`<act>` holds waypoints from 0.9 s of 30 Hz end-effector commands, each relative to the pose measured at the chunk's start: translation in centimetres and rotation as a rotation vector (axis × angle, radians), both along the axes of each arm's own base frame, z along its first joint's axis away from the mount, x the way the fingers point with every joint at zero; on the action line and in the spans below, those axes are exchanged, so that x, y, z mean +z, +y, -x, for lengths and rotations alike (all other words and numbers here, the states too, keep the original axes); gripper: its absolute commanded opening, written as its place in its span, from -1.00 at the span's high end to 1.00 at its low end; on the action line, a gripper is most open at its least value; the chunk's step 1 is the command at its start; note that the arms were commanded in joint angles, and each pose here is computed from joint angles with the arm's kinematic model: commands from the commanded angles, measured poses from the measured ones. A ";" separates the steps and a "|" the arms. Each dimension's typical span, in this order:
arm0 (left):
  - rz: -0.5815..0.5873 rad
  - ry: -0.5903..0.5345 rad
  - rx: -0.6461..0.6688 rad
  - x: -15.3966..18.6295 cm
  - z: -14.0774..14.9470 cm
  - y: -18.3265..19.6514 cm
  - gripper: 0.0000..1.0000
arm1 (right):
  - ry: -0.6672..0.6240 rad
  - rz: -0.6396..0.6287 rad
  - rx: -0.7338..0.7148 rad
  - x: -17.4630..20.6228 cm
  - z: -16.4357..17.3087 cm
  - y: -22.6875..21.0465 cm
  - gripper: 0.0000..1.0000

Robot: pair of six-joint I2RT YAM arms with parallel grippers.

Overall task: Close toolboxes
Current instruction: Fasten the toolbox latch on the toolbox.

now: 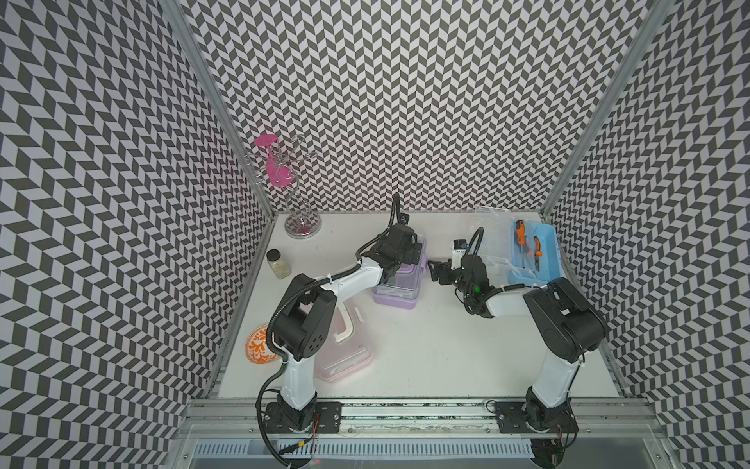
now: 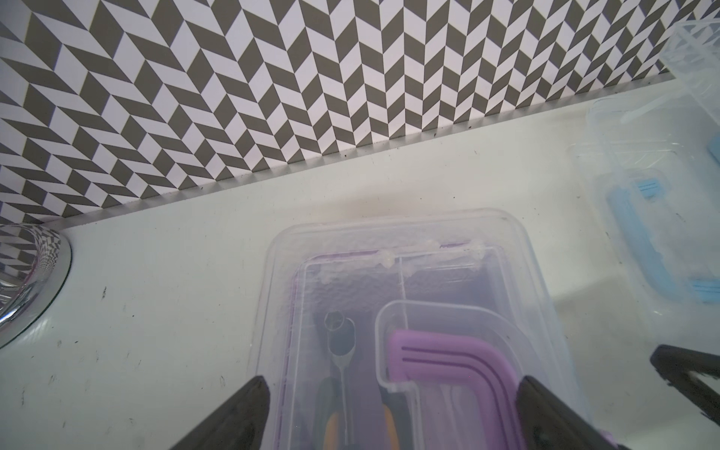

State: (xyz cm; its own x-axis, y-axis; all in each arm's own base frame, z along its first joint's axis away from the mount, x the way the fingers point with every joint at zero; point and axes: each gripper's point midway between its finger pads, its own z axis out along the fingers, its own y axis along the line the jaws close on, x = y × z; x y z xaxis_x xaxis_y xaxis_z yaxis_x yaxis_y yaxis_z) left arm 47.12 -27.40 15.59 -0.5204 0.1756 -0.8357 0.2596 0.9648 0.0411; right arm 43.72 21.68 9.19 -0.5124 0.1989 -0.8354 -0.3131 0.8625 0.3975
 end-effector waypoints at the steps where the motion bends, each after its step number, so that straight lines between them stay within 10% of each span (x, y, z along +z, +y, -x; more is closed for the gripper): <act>1: -0.041 0.105 0.007 -2.6 1.8 1.4 -0.98 | 0.048 -0.199 0.122 1.8 1.1 2.1 -0.61; 27: -0.026 0.082 0.097 -1.6 1.8 5.0 -0.98 | 0.204 -0.410 0.253 3.7 2.7 4.6 0.05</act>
State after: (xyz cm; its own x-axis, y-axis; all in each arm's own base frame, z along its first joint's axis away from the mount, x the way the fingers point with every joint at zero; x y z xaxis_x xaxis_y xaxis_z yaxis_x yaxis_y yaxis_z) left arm 46.04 -23.53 14.53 -0.5790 0.1258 -0.8056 0.1916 0.9814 0.0155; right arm 41.10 25.74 11.78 -0.7236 0.3322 -0.6051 -0.3691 0.5545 0.7458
